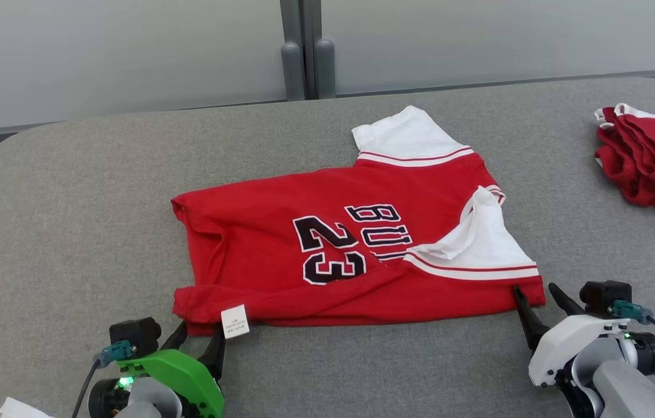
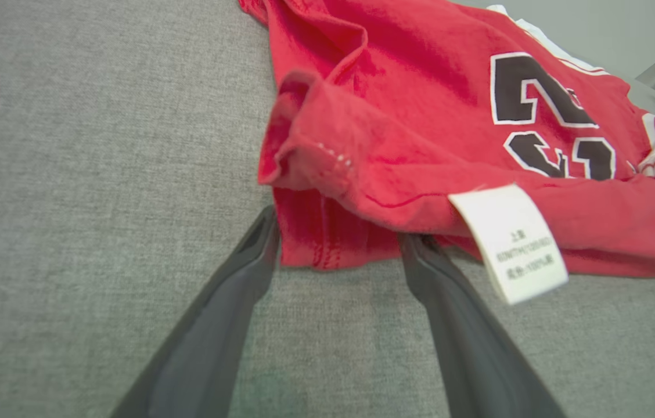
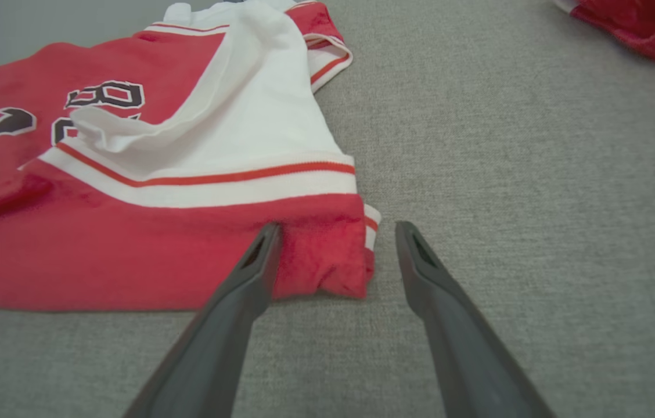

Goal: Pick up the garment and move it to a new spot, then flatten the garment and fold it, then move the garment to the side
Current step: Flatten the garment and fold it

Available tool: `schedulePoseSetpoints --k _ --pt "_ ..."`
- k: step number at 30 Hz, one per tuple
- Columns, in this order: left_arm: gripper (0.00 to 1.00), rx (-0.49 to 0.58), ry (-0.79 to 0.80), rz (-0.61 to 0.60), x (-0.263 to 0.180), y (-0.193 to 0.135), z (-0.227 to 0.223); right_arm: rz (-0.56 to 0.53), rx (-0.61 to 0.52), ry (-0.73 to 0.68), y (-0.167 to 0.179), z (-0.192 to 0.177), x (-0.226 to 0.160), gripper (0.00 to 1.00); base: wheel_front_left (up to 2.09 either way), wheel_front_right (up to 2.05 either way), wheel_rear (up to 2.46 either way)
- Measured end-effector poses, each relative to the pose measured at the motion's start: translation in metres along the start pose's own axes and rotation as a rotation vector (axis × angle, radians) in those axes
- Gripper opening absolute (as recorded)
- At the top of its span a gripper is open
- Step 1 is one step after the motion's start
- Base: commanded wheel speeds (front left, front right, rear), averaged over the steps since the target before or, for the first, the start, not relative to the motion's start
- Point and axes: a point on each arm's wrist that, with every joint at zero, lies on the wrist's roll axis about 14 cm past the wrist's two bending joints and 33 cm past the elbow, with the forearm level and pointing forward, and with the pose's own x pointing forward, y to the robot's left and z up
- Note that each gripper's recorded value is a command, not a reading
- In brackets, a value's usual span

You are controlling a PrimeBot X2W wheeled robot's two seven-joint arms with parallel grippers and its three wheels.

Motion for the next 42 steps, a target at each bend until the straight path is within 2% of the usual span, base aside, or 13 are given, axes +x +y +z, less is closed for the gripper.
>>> schedulePoseSetpoints --k 2,3,4,5,6,7,17,27,36,37,38,39,42 --pt "1.0 -0.007 0.011 -0.005 0.005 -0.002 -0.003 -0.005 0.011 0.009 0.001 -0.003 0.003 1.0 0.0 0.0 0.0" --pt "0.74 -0.01 0.018 -0.005 0.007 -0.002 -0.004 -0.007 0.013 0.013 0.001 -0.005 0.004 1.0 0.0 0.0 0.0" --pt "0.38 -0.014 0.026 -0.004 0.008 -0.002 -0.007 -0.01 0.018 0.018 0.001 -0.006 0.005 1.0 0.0 0.0 0.0" --pt "0.15 -0.016 0.032 -0.001 0.01 -0.001 -0.008 -0.012 0.023 0.023 0.001 -0.008 0.006 0.97 0.0 0.0 0.0" --pt "0.0 -0.018 0.036 0.0 0.012 -0.001 -0.009 -0.014 0.029 0.031 0.002 -0.011 0.007 0.12 0.0 0.0 0.0" --pt "0.0 -0.02 0.037 0.0 0.013 0.0 -0.009 -0.011 0.035 0.036 0.004 -0.013 0.008 0.0 0.0 0.0 0.0" --pt "0.0 -0.071 -0.01 -0.049 0.007 -0.014 -0.002 0.004 0.086 -0.029 0.014 0.003 0.008 0.0 0.0 0.0 0.0" --pt "0.0 -0.056 -0.027 -0.085 -0.046 -0.022 -0.001 0.01 0.132 -0.142 0.003 0.024 -0.038 0.0 0.0 0.0 0.0" --pt "0.01 -0.097 0.03 -0.052 -0.073 -0.024 -0.026 -0.046 0.228 -0.069 -0.002 -0.002 -0.077 0.0 0.0 0.0 0.0" --pt "0.34 -0.099 0.034 -0.046 -0.074 -0.024 -0.028 -0.055 0.24 -0.068 -0.002 -0.004 -0.079 0.44 0.0 0.0 0.0" --pt "0.81 -0.101 0.031 -0.039 -0.075 -0.023 -0.029 -0.06 0.242 -0.067 -0.002 -0.004 -0.08 1.0 0.0 0.0 0.0" --pt "1.0 -0.102 0.03 -0.034 -0.075 -0.022 -0.031 -0.068 0.242 -0.071 -0.002 -0.004 -0.081 1.0 0.0 0.0 0.0" --pt "1.0 -0.097 -0.013 -0.018 -0.074 -0.018 -0.025 -0.087 0.241 -0.092 -0.005 0.001 -0.082 1.0 0.0 0.0 0.0"
